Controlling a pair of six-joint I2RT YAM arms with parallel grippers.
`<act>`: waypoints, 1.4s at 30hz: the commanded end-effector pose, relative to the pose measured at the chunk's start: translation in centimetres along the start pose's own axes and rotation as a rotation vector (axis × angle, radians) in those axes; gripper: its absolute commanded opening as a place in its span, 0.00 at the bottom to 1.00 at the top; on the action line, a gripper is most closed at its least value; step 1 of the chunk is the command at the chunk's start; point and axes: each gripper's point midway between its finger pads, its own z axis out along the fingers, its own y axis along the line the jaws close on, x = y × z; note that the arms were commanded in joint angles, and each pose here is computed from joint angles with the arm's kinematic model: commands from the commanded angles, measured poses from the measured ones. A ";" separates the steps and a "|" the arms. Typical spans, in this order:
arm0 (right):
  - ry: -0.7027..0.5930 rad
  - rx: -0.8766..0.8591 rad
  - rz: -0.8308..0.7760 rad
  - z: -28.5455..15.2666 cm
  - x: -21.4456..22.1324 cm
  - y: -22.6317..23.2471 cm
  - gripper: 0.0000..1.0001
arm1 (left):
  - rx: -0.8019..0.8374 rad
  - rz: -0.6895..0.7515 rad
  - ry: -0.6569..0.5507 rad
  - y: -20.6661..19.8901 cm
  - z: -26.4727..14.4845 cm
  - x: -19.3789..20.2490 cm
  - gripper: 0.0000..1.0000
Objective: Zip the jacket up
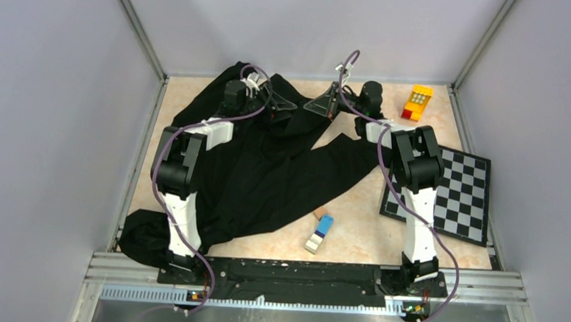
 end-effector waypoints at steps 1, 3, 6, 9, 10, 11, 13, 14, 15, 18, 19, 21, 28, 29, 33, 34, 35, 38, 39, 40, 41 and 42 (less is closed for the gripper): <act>-0.043 -0.057 -0.137 0.6 -3.6 3.6 0.00 | 0.059 -0.006 -0.023 -1.2 0.2 -0.7 0.48; -0.045 -0.058 -0.141 0.6 -3.7 3.6 0.00 | 0.066 -0.011 -0.020 -1.3 0.3 -0.7 0.47; -0.047 -0.058 -0.140 0.6 -3.7 3.6 0.00 | 0.075 -0.023 -0.020 -1.4 0.4 -0.7 0.47; -0.048 -0.059 -0.140 0.6 -3.8 3.7 0.00 | 0.089 -0.042 -0.031 -1.4 0.4 -0.7 0.44; -0.046 -0.060 -0.138 0.6 -3.7 3.6 0.00 | 0.095 -0.048 -0.032 -1.6 0.5 -0.7 0.43; -0.047 -0.061 -0.141 0.6 -3.8 3.7 0.00 | 0.098 -0.049 -0.032 -1.5 0.6 -0.8 0.43; -0.047 -0.062 -0.140 0.6 -3.8 3.7 0.00 | 0.100 -0.050 -0.037 -1.6 0.7 -0.9 0.42; -0.047 -0.063 -0.140 0.7 -3.8 3.7 0.00 | 0.101 -0.051 -0.040 -1.6 0.8 -1.0 0.41; -0.048 -0.063 -0.141 0.6 -3.9 3.7 0.00 | 0.103 -0.049 -0.040 -1.7 0.8 -1.0 0.41; -0.047 -0.064 -0.139 0.7 -3.8 3.7 0.00 | 0.103 -0.052 -0.043 -1.7 1.0 -1.1 0.39; -0.048 -0.064 -0.140 0.7 -3.9 3.7 0.00 | 0.100 -0.050 -0.044 -1.6 1.0 -1.2 0.39; -0.049 -0.065 -0.141 0.7 -3.9 3.7 0.00 | 0.092 -0.050 -0.047 -1.5 1.1 -1.2 0.39; -0.046 -0.067 -0.136 0.7 -3.7 3.7 0.00 | 0.133 -0.068 -0.063 -2.0 1.0 -1.2 0.41; -0.047 -0.067 -0.137 0.7 -3.7 3.7 0.00 | 0.140 -0.071 -0.062 -2.1 1.0 -1.2 0.44; -0.047 -0.070 -0.136 0.8 -3.7 3.8 0.00 | 0.156 -0.077 -0.055 -2.3 1.1 -1.1 0.44; -0.046 -0.071 -0.137 0.8 -3.7 3.8 0.00 | 0.159 -0.073 -0.056 -2.4 1.0 -1.1 0.43; -0.046 -0.073 -0.137 0.8 -3.7 3.9 0.00 | 0.161 -0.069 -0.059 -2.5 1.0 -1.2 0.41; -0.044 -0.074 -0.134 0.9 -3.5 3.9 0.00 | 0.158 -0.061 -0.065 -2.5 0.9 -1.2 0.38; -0.045 -0.076 -0.135 0.9 -3.6 4.0 0.00 | 0.156 -0.062 -0.065 -2.5 0.9 -1.2 0.38; -0.046 -0.074 -0.134 0.8 -3.6 4.0 0.00 | 0.156 -0.063 -0.064 -2.5 1.0 -1.3 0.37; -0.046 -0.075 -0.136 0.9 -3.6 4.0 0.00 | 0.155 -0.066 -0.064 -2.4 1.0 -1.3 0.35; -0.045 -0.077 -0.136 0.9 -3.6 4.1 0.00 | 0.152 -0.068 -0.061 -2.3 1.1 -1.2 0.34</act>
